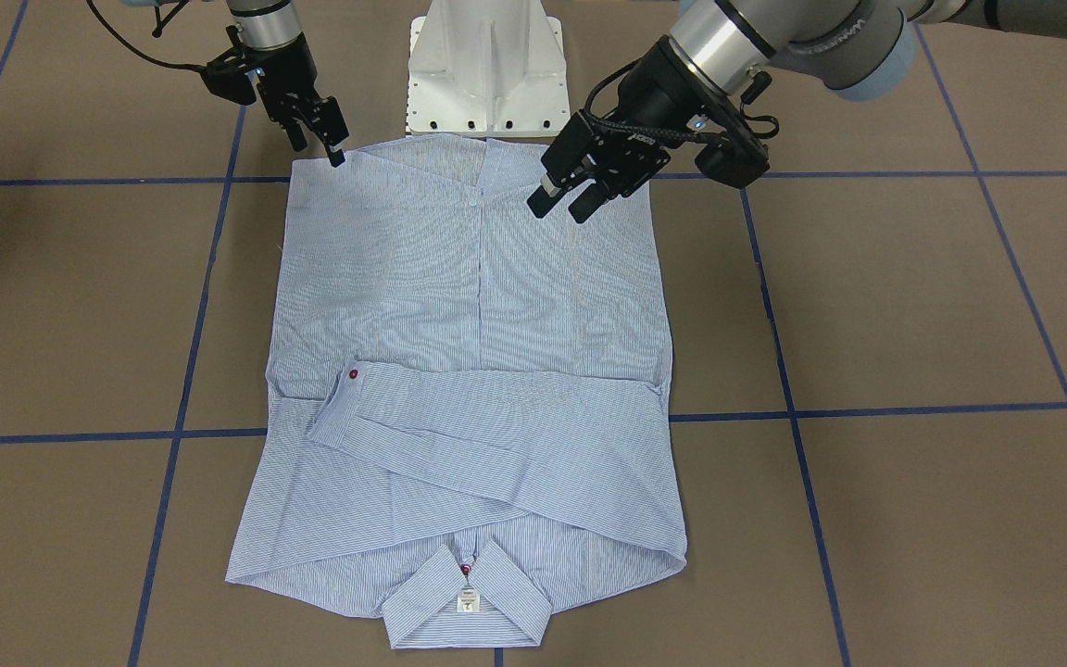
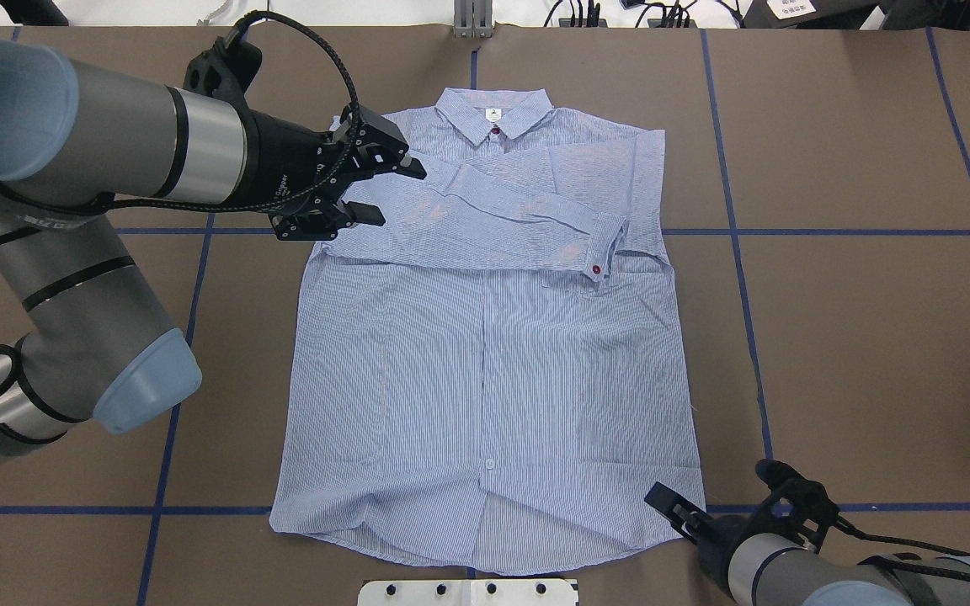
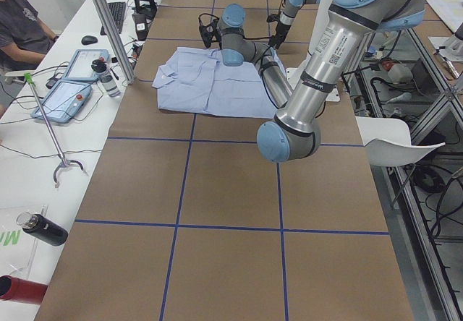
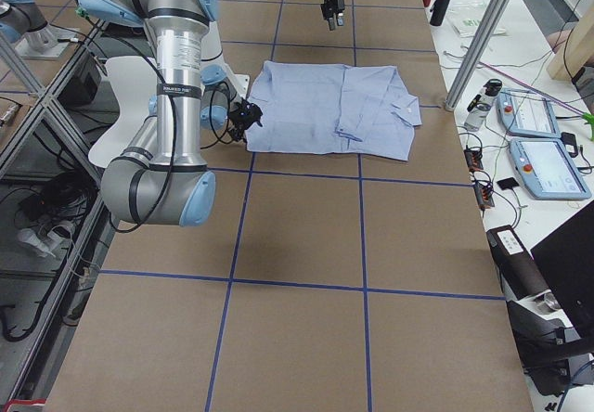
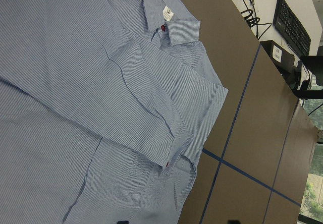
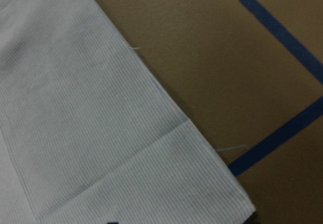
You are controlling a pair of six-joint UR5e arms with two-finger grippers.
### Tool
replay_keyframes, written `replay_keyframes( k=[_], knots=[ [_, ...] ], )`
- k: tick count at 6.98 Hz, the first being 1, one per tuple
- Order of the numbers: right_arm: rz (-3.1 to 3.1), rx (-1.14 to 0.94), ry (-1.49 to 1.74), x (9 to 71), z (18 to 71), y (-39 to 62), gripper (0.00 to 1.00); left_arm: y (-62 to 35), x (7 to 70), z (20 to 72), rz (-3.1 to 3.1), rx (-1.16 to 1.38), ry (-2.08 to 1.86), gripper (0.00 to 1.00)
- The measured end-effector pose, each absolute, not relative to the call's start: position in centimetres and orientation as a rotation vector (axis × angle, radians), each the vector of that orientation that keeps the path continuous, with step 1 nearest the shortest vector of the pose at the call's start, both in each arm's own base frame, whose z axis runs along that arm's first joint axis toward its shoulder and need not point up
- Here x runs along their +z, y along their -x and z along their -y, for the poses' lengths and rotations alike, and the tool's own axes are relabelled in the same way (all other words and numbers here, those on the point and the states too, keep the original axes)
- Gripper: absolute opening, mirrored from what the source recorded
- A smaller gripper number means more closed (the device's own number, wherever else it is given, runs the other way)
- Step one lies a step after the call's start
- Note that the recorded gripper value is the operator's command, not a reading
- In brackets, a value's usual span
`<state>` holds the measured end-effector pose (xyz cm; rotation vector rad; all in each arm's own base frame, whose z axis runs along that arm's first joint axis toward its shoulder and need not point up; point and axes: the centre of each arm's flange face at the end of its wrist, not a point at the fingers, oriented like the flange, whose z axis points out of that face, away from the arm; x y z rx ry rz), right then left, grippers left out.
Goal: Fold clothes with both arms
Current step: 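Move the right gripper to the hem corner nearest the robot while the left arm withdraws, then move the left gripper down along the shirt side edge toward the hem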
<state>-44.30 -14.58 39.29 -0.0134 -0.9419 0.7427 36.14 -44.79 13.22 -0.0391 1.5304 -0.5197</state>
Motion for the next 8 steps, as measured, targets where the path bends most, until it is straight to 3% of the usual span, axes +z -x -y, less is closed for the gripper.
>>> replay_keyframes(
  k=[3,6,8],
  knots=[
    [1.014,0.744,0.033,43.5,14.3,42.2,0.89,-35.6,12.6,44.3,-1.528,-0.533,0.027,0.73],
    [1.041,0.740,0.045,43.0,13.9,42.2,0.79,-35.7,12.5,44.0,-1.525,-0.531,0.031,0.73],
    [1.023,0.721,0.047,43.3,13.0,42.6,0.61,-35.9,12.6,43.9,-1.523,-0.530,0.034,0.73]
  ],
)
